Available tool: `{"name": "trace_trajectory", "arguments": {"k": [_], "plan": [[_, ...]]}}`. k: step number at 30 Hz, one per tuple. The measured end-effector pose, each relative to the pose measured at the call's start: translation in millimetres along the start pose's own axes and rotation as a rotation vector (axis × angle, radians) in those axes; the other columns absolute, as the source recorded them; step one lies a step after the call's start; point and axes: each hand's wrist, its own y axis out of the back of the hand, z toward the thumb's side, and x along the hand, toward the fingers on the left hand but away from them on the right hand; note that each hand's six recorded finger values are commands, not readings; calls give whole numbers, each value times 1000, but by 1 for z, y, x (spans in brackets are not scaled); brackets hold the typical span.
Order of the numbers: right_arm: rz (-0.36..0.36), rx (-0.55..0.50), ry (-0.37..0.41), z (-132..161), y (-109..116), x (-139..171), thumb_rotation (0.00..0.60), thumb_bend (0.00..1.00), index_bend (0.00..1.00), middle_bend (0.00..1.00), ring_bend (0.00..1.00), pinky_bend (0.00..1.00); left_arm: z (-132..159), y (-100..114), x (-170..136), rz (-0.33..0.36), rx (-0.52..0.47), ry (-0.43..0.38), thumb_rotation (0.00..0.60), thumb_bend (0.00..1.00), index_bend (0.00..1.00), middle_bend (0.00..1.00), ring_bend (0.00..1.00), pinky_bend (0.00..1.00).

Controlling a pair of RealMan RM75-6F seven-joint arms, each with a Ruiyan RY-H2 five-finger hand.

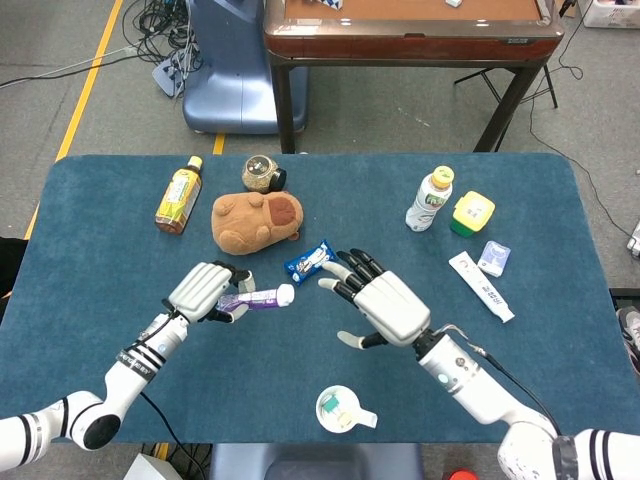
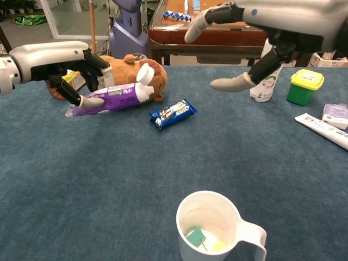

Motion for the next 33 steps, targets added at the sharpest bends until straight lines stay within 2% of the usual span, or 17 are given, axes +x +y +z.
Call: {"name": "trace_trajectory", "arguments": {"k": [8,19,33], "plan": [[20,26,39,17,-10,-22,481,390,217,123,12,54,5,-4,5,-12,-11,-6,600,381,601,634,416,328],[57,60,59,32,-26,-43,481,396,238,123,12,54,4,-6,7,-17,-21,3,600,381,602,635,416,330],[106,69,17,25,-39,-45,481,398,238,123,12,54,-4,-3,3,-11,-45,13,600,394,616,644,420,332]]}}
